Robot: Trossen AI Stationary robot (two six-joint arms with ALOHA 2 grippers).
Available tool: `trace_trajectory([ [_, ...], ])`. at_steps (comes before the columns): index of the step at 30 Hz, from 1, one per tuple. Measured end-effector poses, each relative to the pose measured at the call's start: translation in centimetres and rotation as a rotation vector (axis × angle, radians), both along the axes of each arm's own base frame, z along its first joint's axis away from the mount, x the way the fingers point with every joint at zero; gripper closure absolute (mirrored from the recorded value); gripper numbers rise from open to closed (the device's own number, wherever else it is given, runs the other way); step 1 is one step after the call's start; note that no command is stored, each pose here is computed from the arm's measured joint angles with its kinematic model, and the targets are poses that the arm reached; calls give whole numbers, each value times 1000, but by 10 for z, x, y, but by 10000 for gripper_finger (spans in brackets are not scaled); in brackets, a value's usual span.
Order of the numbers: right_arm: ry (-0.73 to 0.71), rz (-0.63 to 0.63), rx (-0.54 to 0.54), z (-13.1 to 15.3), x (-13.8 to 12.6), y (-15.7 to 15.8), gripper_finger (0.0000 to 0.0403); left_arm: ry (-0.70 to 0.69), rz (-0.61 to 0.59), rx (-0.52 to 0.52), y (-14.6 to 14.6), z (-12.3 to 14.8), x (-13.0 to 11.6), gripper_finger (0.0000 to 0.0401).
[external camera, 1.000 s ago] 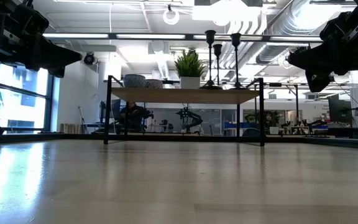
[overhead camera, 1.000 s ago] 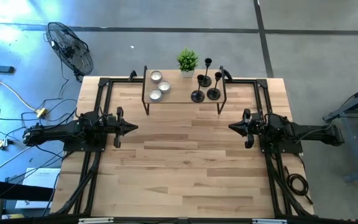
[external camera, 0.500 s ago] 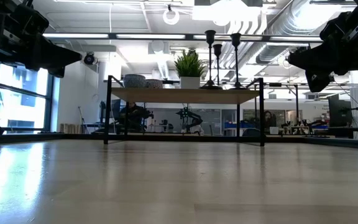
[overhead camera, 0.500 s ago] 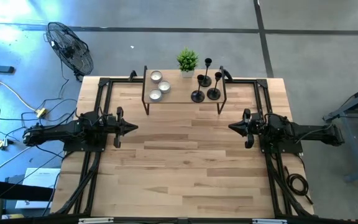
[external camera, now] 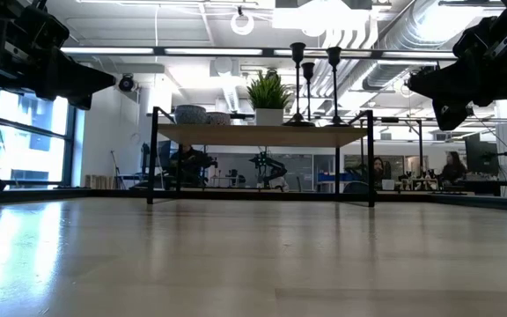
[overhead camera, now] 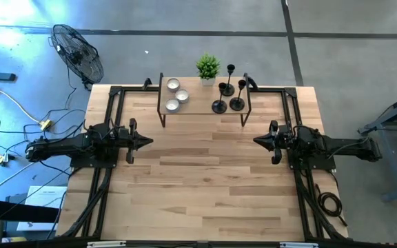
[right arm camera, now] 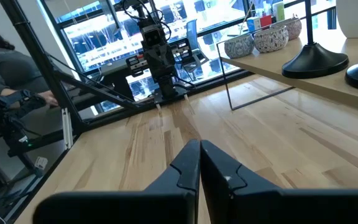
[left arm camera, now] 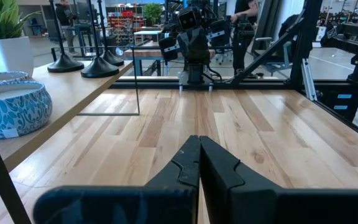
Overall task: Pick & Place candle stick holders
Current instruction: Return to Home Position
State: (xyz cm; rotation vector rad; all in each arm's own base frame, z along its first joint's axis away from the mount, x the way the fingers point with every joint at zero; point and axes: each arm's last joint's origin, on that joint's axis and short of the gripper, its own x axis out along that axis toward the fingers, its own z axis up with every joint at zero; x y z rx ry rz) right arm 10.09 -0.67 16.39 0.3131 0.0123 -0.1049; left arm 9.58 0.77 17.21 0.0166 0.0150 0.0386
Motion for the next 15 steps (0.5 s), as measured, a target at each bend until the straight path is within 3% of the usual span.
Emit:
trace_trajectory([
  [15,0,0,0,0,0,0,394,0,0,0,0,0,0,401],
])
